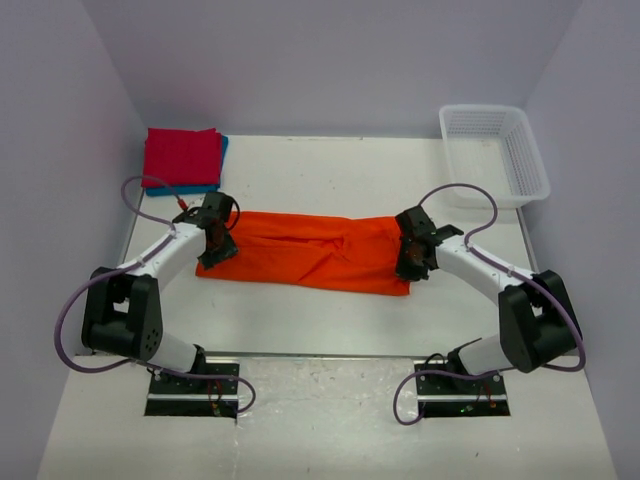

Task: Fold and stack the t-shirts
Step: Fold the other side of the tshirt into a rectangle

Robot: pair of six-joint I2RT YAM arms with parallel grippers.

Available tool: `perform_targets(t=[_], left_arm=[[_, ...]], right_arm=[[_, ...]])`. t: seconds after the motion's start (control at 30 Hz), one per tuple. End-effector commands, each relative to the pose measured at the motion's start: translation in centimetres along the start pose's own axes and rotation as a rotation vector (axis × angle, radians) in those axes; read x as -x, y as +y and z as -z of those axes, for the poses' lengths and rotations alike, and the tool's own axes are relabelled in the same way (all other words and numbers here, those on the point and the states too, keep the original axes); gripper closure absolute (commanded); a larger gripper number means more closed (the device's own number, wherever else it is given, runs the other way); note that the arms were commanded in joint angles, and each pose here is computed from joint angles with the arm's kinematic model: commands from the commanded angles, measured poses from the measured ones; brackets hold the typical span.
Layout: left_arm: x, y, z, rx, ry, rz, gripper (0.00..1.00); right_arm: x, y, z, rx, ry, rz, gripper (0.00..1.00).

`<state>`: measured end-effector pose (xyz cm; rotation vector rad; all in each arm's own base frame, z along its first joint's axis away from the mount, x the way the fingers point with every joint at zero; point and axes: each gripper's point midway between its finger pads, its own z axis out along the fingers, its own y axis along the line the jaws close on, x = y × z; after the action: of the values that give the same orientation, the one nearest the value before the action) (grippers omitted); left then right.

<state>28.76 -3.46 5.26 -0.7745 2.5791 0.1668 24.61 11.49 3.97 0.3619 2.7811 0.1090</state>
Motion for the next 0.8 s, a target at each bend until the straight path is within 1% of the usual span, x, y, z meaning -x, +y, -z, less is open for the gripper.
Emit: perform_targets(t=[0.0, 0.2, 0.3, 0.4, 0.6, 0.63, 0.77], left_arm=[[0.7, 1.7, 0.7, 0.044, -0.003, 0.012, 0.49], [-0.4, 4.2, -0.9, 0.055, 0.068, 0.052, 0.58], [-0.6, 4.9, -1.6, 0.054, 0.079, 0.06, 0.6], [-0.6, 5.4, -2.1, 0.059, 0.093, 0.065, 0.61], [0.0, 5.8, -2.3, 0.064, 0.08, 0.068, 0.61], [0.4, 6.3, -2.5, 0.068, 0.079, 0.091, 0.61], [0.6, 6.1, -2.9, 0.056, 0.08, 0.092, 0.61]], right_arm=[[0.5, 0.1, 0.1, 0.017, -0.031, 0.015, 1.0], [0.5, 0.9, 0.5, 0.06, -0.027, 0.014, 1.0], [0.4, 0.8, 0.6, 0.058, -0.025, 0.019, 1.0], [0.5, 0.7, 0.7, 0.055, -0.028, 0.022, 1.0], [0.3, 0.8, 0.8, 0.068, -0.026, 0.022, 1.0], [0.2, 0.8, 0.8, 0.069, -0.021, 0.02, 1.0], [0.0, 0.7, 0.7, 0.069, -0.019, 0.021, 1.0]])
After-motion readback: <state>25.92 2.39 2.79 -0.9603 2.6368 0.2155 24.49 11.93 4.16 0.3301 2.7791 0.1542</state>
